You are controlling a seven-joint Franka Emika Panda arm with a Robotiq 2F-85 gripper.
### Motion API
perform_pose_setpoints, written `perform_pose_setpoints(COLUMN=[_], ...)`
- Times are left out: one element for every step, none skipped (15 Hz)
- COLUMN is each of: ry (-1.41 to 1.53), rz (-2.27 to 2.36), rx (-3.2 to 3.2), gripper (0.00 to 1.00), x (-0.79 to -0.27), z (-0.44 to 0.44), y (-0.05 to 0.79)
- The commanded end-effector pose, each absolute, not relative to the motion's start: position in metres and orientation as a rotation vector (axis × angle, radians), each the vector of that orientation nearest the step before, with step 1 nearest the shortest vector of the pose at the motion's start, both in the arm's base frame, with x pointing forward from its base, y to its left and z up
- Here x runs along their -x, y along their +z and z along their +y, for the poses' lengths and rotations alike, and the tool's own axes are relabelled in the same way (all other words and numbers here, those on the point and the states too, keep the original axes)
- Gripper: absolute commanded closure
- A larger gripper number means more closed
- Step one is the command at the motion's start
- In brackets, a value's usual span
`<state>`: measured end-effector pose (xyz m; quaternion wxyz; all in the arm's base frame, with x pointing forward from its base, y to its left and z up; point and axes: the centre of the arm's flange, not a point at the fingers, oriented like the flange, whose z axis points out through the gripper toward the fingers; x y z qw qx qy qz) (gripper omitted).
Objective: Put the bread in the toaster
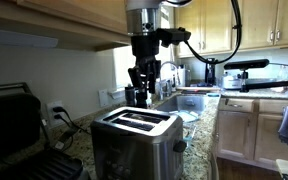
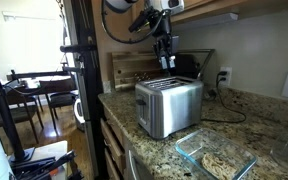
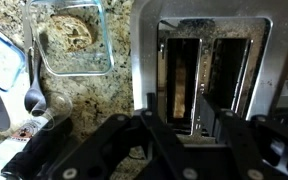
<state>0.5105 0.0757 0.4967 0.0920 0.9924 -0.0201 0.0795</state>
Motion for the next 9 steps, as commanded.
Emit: perform_pose_setpoints(ry=[0.240,0.243,0.246,0.245,0.251,0.239,0.240,0.241,0.242], rz=[-0.097,-0.097,-0.096,-0.091,-0.092,-0.064,-0.064,-0.064,-0.064], rx=[-2.939,-2.940,-2.941,-2.942,-2.943,-2.948,-2.948,-2.948,-2.948], gripper=[0.21,0.14,0.08,0.02,0.01,0.13,0.07,0.01,0.00], x=[-0.5103,-0.5095,-0.5085,-0.5078,-0.5069,-0.5106,-0.5107,-0.5108,-0.5109], z=[0.0764,0.0767,0.0769,0.0772,0.0775,0.0761,0.0762,0.0763,0.0763], y=[0.5011,0.5018,0.5027,0.5036,0.5045,0.4975,0.4978,0.4981,0.4984])
